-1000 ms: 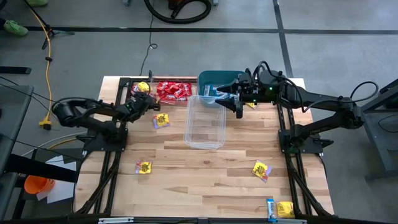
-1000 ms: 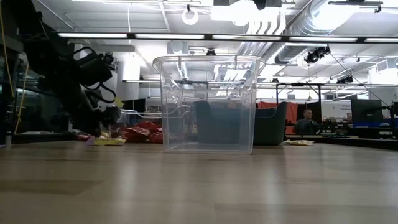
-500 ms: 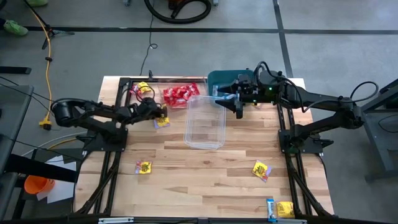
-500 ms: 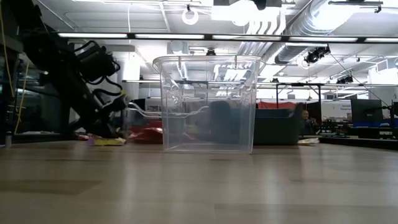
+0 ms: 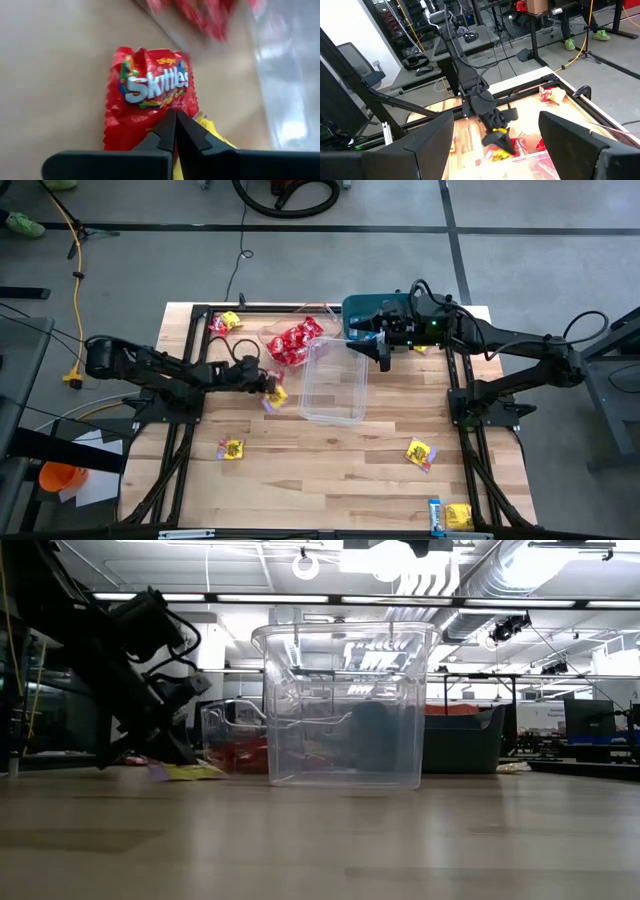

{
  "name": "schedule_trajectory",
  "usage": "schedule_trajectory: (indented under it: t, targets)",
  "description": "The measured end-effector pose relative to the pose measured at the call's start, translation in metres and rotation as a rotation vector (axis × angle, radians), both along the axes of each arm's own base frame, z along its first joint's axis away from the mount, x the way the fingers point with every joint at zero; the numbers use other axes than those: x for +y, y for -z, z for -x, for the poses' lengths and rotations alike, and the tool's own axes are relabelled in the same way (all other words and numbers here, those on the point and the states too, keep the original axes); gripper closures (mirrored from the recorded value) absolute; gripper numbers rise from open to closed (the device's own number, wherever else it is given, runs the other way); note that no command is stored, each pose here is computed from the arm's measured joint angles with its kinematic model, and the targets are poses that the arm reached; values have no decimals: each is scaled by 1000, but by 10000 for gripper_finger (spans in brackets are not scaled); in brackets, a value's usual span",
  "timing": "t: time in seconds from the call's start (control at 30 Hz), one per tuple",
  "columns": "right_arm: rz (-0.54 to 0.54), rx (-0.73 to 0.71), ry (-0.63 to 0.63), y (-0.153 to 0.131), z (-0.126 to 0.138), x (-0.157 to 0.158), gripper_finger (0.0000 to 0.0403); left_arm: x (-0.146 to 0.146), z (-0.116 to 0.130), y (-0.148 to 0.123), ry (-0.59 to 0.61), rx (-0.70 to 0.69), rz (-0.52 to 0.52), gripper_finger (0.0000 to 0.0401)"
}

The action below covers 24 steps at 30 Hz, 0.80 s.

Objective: Sort candy
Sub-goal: Put the red candy into the transparent bin

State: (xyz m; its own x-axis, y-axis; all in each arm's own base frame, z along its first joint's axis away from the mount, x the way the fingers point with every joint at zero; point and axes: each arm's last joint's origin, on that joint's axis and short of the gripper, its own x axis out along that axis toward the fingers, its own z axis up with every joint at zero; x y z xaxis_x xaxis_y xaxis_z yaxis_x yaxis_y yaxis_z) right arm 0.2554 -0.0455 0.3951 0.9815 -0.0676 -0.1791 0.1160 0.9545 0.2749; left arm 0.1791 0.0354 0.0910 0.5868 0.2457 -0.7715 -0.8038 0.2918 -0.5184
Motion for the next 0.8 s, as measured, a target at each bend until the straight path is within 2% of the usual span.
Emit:
schedule_trajectory:
  t: [0.17, 0.33, 0.6, 0.7, 0.8]
  targets:
    - [15, 1, -6, 0, 0, 0, 114, -16, 0, -4, 138, -23, 93, 401]
    - [41, 3, -10, 0, 0, 0, 114, -25, 4, -16, 196, -79, 95, 401]
    - [58, 7, -13, 0, 0, 0, 114, -31, 12, -46, 310, -220, -8, 401]
    - [59, 6, -12, 0, 0, 0, 114, -33, 12, -59, 377, -321, -51, 401]
    - [59, 6, -12, 0, 0, 0, 114, -34, 9, -77, 434, -476, -102, 401]
